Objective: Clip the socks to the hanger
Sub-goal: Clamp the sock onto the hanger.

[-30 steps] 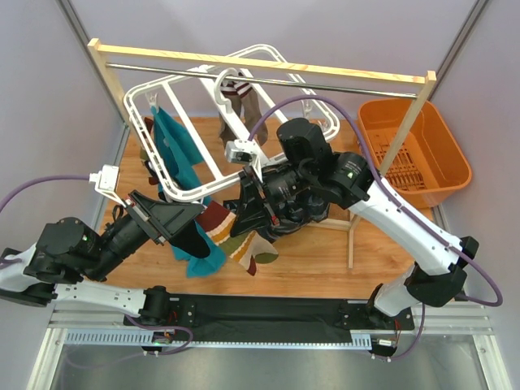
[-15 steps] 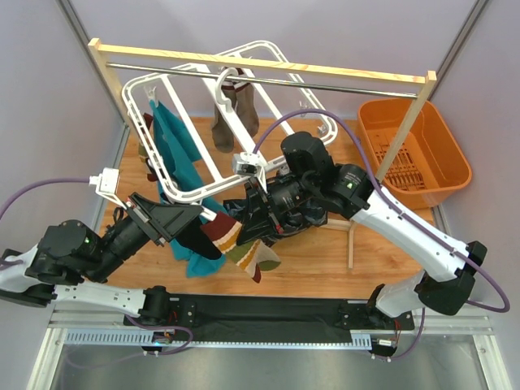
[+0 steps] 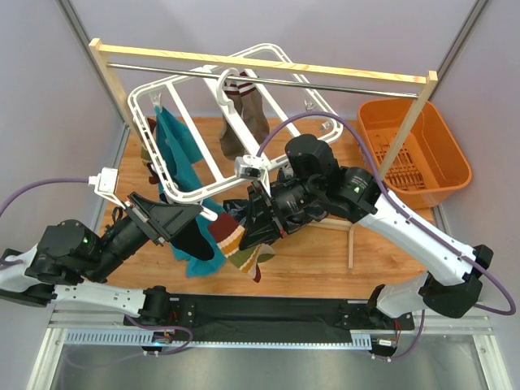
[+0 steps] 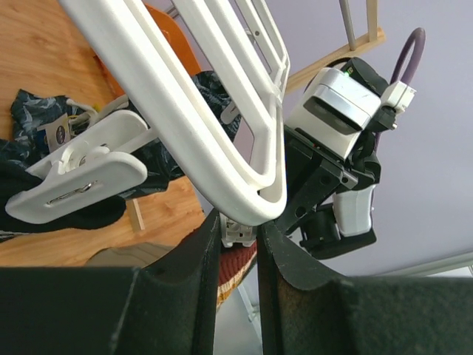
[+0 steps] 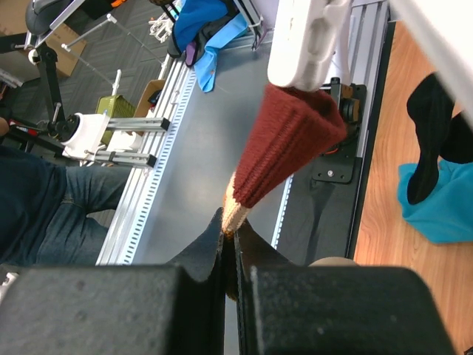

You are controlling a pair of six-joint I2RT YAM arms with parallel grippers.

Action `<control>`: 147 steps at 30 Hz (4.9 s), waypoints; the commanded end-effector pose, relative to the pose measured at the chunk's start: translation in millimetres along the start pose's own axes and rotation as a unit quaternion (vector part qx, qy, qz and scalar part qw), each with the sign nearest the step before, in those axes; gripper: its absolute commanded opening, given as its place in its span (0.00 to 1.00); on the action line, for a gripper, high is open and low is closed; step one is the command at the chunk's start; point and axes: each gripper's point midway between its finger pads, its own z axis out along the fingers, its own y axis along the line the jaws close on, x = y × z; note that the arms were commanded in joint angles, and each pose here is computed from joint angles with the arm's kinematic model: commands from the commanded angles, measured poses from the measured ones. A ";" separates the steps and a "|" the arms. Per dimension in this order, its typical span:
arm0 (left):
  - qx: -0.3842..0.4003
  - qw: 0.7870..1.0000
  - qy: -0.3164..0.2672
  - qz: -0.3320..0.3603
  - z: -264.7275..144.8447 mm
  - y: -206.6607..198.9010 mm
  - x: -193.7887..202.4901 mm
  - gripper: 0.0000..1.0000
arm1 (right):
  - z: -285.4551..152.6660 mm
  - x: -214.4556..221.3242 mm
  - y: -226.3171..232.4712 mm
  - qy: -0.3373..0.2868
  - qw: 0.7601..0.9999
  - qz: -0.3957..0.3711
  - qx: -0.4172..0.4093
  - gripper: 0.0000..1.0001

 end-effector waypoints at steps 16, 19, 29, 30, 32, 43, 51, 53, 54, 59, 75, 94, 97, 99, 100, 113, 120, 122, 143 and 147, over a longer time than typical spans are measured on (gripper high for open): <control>0.023 0.999 -0.008 -0.022 -1.8 -15.2 -10.2 0.00 | 6.0 -6.6 23.6 0.005 0.999 -0.034 -0.032 0.00; 0.023 0.999 -0.008 -0.021 -1.6 -15.8 -10.5 0.00 | 7.5 -9.1 26.8 0.007 0.998 -0.036 -0.041 0.00; 0.026 0.999 -0.008 -0.019 -0.7 -17.7 -9.9 0.00 | 8.9 -18.1 38.4 0.007 0.997 -0.049 -0.065 0.00; 0.025 0.999 -0.007 -0.018 -0.6 -16.8 -8.6 0.00 | 8.5 -18.3 40.0 0.006 0.997 -0.049 -0.066 0.00; 0.029 0.999 -0.006 -0.019 -0.6 -18.6 -8.4 0.00 | 8.4 -18.5 40.3 0.004 0.997 -0.051 -0.066 0.00; 0.035 0.999 -0.002 -0.019 -0.1 -21.0 -5.7 0.00 | 11.5 -26.5 38.8 -0.003 0.996 -0.056 -0.070 0.00; 0.036 0.999 -0.002 -0.020 0.3 -20.7 -4.6 0.00 | 11.3 -27.8 40.0 -0.005 0.996 -0.059 -0.073 0.00; 0.039 0.999 0.000 -0.022 -0.2 -21.6 -4.1 0.00 | 12.1 -28.8 38.8 -0.005 0.996 -0.058 -0.071 0.00; 0.039 0.999 0.000 -0.023 0.0 -22.1 -4.2 0.00 | 12.1 -29.4 38.9 -0.005 0.996 -0.058 -0.071 0.00; 0.041 0.999 0.002 -0.026 -0.4 -22.0 -2.8 0.00 | 15.3 -33.5 33.0 -0.006 0.996 -0.060 -0.066 0.00; 0.037 0.999 -0.001 -0.023 -1.4 -18.1 -4.6 0.00 | 9.1 -26.1 46.5 -0.007 0.995 -0.059 -0.083 0.00; 0.048 0.998 0.004 -0.030 -1.1 -23.6 -2.1 0.00 | 10.8 -36.0 48.3 -0.018 0.993 -0.072 -0.089 0.00; 0.049 0.998 0.006 -0.030 -1.0 -24.7 -1.4 0.00 | 11.6 -37.3 47.9 -0.020 0.993 -0.074 -0.089 0.00; 0.051 0.998 0.006 -0.031 -0.8 -25.3 -0.7 0.00 | 11.6 -39.0 47.0 -0.021 0.993 -0.076 -0.087 0.00; 0.052 0.998 0.005 -0.031 -0.8 -26.0 -1.3 0.00 | 11.0 -40.4 47.0 -0.023 0.993 -0.077 -0.085 0.00; 0.061 0.997 0.006 -0.036 -2.3 -29.4 -2.8 0.00 | 9.9 -40.4 24.7 -0.026 0.995 -0.063 -0.068 0.00; 0.066 0.997 0.008 -0.035 -3.0 -32.5 -3.7 0.00 | 7.5 -47.2 22.2 -0.032 0.995 -0.064 -0.073 0.00; 0.066 0.997 0.007 -0.032 -2.8 -31.9 -3.7 0.00 | 7.1 -47.0 23.8 -0.032 0.994 -0.064 -0.076 0.00; 0.025 0.999 0.001 -0.030 -6.3 -10.1 -8.4 0.91 | 9.5 -50.0 24.9 -0.038 0.993 -0.060 -0.089 0.03; 0.020 0.999 0.005 -0.042 -10.2 -2.1 -7.4 0.99 | 12.8 -41.2 14.4 -0.030 0.996 -0.044 -0.072 0.34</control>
